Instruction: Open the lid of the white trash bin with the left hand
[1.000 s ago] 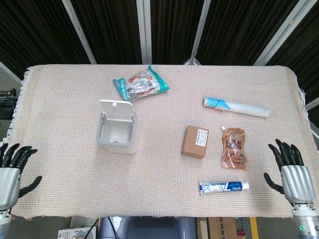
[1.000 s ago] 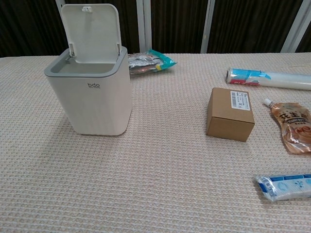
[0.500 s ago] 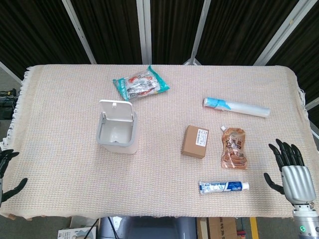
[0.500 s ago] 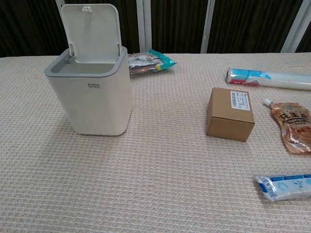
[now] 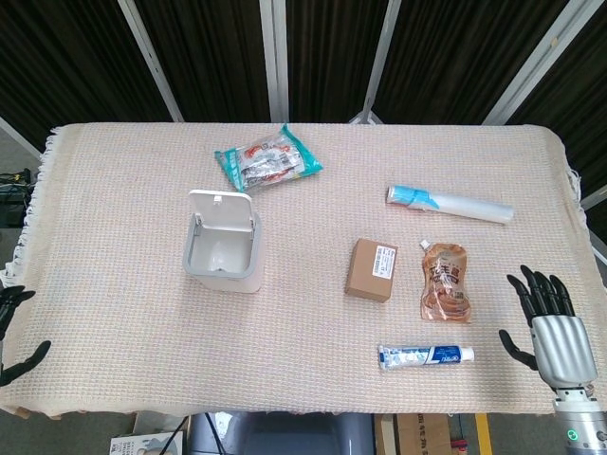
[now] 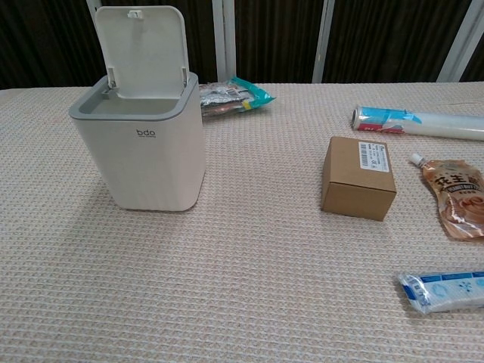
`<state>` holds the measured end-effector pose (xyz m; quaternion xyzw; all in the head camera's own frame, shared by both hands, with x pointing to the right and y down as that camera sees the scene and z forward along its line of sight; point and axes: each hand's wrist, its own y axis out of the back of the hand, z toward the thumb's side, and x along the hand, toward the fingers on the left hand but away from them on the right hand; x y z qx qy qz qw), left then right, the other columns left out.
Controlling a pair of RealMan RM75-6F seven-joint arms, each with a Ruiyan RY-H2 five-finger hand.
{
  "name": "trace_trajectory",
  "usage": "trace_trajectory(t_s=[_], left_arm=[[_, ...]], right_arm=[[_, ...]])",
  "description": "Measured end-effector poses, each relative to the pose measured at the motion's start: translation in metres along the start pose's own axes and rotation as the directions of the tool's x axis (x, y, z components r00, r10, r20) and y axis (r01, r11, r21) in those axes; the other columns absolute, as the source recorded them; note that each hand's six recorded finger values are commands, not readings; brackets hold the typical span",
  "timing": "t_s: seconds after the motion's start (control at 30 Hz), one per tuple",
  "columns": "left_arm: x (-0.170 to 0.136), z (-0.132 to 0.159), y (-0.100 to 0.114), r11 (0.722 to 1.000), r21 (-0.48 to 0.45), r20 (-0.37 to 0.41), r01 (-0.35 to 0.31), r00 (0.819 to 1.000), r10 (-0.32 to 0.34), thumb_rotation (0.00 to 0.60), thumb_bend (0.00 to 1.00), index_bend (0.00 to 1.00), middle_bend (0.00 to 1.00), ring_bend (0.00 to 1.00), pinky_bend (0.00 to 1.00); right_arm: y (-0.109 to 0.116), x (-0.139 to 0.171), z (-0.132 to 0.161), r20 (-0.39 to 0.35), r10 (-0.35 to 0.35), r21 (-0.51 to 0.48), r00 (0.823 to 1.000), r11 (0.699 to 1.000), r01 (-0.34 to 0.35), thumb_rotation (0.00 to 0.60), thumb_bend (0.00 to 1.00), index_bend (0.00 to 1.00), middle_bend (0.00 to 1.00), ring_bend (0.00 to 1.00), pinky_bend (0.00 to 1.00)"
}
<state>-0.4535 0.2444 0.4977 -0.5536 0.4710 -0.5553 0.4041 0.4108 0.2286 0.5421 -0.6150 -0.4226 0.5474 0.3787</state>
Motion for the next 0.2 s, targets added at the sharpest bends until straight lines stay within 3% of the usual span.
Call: trace_trajectory(t_s=[0.2], left_arm=[[0.0046, -0.0038, -0.0027, 1.000, 0.011, -0.024, 0.004, 1.000, -0.004, 0.600, 0.26, 0.26, 0.21, 0.12, 0.05]], right_arm=[[-0.0030, -0.0037, -0.0046, 0.022, 0.005, -0.001, 1.000, 1.000, -0.005, 0.600, 0.30, 0.12, 0.01, 0.03, 0.02]])
